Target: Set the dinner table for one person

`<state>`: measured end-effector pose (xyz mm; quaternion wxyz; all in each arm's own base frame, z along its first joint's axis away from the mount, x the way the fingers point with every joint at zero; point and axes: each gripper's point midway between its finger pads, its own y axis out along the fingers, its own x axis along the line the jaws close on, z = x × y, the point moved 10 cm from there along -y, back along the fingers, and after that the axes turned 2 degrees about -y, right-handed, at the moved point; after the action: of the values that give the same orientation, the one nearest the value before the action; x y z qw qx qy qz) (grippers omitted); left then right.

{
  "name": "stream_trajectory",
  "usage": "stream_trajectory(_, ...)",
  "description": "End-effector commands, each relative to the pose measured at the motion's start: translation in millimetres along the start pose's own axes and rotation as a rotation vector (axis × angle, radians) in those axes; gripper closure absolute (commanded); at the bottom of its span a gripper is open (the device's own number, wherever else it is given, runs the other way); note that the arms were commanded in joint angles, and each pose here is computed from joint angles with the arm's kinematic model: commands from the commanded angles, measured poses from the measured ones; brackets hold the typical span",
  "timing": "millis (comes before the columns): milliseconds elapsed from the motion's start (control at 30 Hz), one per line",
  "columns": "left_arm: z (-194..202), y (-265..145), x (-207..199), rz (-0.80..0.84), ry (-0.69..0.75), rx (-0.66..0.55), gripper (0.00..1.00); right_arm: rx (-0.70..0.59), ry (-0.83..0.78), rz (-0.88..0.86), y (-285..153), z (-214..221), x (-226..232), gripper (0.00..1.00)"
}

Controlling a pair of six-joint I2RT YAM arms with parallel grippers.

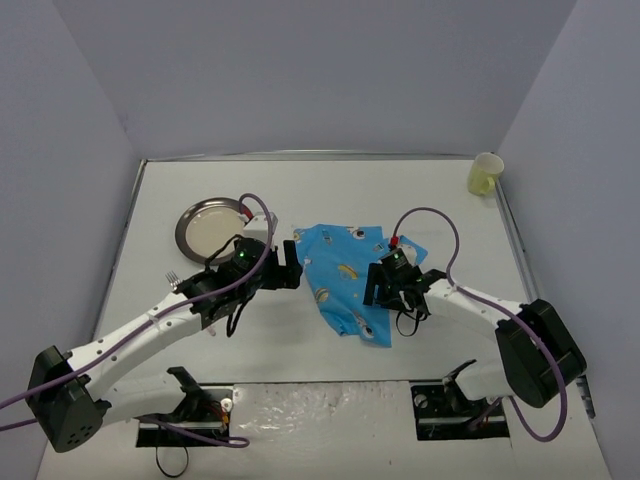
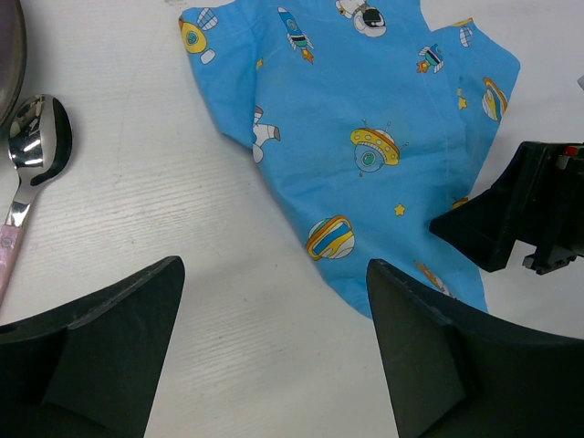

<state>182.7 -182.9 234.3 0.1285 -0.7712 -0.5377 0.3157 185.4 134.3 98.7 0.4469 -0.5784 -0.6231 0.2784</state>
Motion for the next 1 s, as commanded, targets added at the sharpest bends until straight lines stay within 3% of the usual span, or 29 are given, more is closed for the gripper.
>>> stream_trajectory(0,-12,-7,-1,-0.001,-0.012,-0.061,0.22,0.008,0.002,0.091,14,6,2,0.31)
stream_trajectory(133,-13,-9,0,-0.002,-0.009,-0.071,0.23,0.026,-0.022,0.136,18,11,6,0.35)
stream_trajectory(200,-13,-10,1,-0.007,-0.004,-0.072,0.22,0.027,-0.028,0.149,18,12,7,0.42)
stream_trajectory(300,-13,-10,2,-0.013,0.0,-0.075,0.23,0.022,-0.029,0.15,15,12,8,0.55)
stream_trajectory(533,-11,-8,1,-0.005,-0.003,-0.07,0.22,-0.011,-0.026,0.157,2,7,9,0.97)
stream_trajectory(967,-6,4,-5,0.029,-0.029,-0.04,0.22,-0.135,-0.034,0.032,-56,-34,41,1.0)
